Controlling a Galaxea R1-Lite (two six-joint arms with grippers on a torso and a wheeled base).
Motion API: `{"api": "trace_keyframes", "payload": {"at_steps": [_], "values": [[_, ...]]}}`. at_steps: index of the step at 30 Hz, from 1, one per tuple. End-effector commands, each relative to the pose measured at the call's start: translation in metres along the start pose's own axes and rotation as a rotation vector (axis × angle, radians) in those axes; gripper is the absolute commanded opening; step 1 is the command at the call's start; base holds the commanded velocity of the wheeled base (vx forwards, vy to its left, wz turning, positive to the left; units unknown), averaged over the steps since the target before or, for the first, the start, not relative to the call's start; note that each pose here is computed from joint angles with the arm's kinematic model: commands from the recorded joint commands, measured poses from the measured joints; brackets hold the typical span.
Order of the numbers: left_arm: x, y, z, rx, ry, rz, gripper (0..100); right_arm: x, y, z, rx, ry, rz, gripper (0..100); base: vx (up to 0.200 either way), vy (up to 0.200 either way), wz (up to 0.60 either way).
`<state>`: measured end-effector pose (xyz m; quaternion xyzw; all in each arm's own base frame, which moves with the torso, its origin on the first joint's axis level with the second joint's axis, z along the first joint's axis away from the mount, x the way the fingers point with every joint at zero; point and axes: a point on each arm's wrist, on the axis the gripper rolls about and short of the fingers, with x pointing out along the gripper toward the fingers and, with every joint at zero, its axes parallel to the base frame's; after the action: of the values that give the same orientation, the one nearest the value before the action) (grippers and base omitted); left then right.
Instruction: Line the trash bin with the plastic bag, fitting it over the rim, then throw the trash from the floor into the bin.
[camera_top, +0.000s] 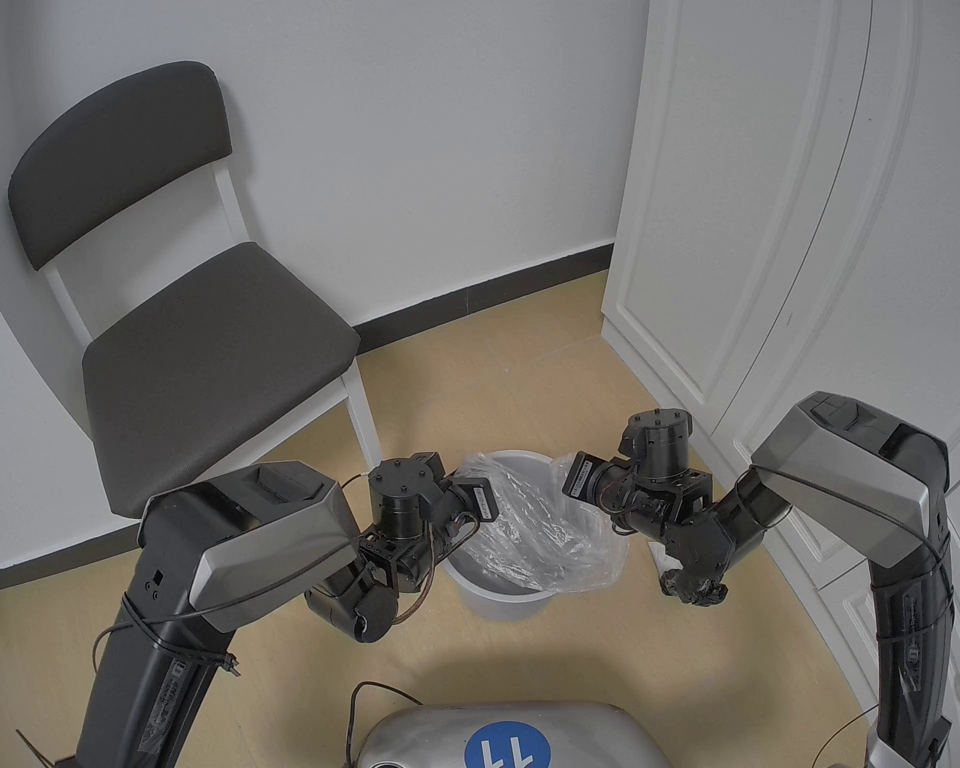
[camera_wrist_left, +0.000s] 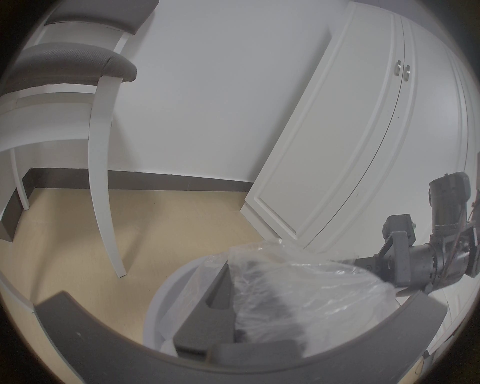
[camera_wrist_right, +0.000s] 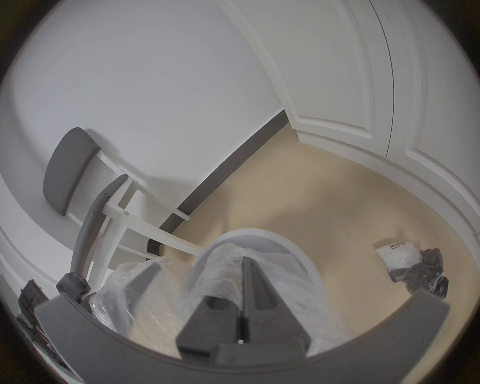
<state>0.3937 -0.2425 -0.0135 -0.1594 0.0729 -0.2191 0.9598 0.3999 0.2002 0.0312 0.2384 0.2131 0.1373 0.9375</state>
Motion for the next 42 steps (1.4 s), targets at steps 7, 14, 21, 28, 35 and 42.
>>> {"api": "trace_keyframes", "payload": {"at_steps": [7,14,21,28,35,42], "values": [[-0.021,0.015,0.038,0.019,0.131,0.095,0,-0.013,-0.03,0.018,-0.177,-0.005,-0.087,0,0.0,0.0,0.0],[-0.046,0.025,0.053,0.115,0.301,0.147,0,-0.034,-0.049,0.024,-0.342,0.027,-0.145,0,0.0,0.0,0.0],[-0.058,0.032,0.035,0.221,0.398,0.154,0,-0.05,-0.061,0.025,-0.454,0.064,-0.181,0,0.0,0.0,0.0],[-0.071,0.033,0.033,0.281,0.499,0.164,0,-0.063,-0.069,0.02,-0.544,0.109,-0.202,0,0.0,0.0,0.0],[-0.088,0.03,0.039,0.309,0.606,0.144,0,-0.077,-0.073,0.017,-0.616,0.149,-0.211,0,0.0,0.0,0.0],[-0.095,0.031,0.037,0.336,0.664,0.131,0,-0.085,-0.075,0.011,-0.672,0.186,-0.212,0,0.0,0.0,0.0]]}}
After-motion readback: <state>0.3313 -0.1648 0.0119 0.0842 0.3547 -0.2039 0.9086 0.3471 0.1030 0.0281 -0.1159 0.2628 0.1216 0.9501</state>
